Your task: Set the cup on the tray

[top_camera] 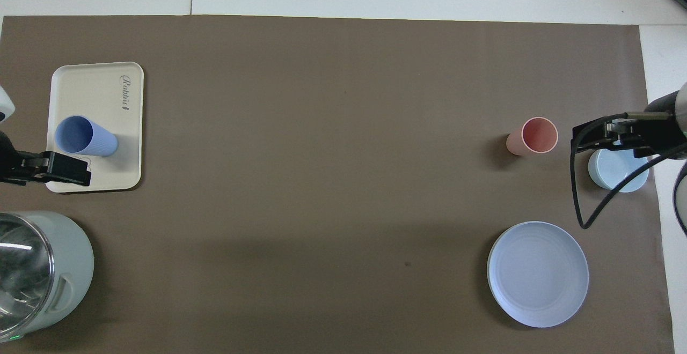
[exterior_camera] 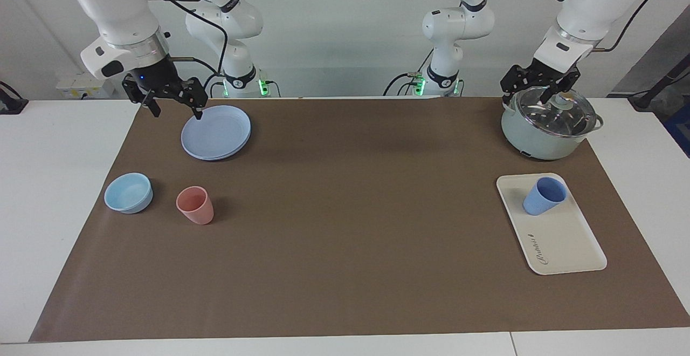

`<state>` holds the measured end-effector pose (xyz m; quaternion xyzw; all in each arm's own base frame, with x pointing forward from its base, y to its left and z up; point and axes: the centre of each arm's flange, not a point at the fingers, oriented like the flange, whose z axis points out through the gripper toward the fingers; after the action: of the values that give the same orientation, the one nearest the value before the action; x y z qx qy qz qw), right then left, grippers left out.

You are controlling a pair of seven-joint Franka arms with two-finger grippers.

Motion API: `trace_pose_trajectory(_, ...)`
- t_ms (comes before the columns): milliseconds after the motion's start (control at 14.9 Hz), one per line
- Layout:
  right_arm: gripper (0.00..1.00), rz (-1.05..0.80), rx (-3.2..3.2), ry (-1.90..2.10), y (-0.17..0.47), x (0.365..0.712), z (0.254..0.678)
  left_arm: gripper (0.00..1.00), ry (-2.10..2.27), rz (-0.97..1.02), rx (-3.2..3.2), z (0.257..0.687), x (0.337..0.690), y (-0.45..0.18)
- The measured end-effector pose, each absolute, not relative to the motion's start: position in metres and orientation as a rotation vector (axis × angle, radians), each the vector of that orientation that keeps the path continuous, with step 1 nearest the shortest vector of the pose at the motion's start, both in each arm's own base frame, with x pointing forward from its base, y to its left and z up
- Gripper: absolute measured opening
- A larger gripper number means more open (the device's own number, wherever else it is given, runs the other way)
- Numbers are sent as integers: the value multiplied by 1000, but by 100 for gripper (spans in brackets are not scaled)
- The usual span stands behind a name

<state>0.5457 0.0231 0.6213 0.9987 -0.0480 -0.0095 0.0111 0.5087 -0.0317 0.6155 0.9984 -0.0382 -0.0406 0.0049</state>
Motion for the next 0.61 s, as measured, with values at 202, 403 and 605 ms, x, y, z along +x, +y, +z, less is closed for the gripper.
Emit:
trace_pose_trajectory(202,99,-30,3117,-150,23,546,621,100,-120,-128,3127,615,508,-32)
trace_pose_trajectory(403,99,-30,3131,-151,25,546,622,100,-121,-129,3127,615,508,-32)
trace_pose_trajectory(605,99,-31,3131,-149,25,546,622,100,-121,-128,3127,615,508,-32)
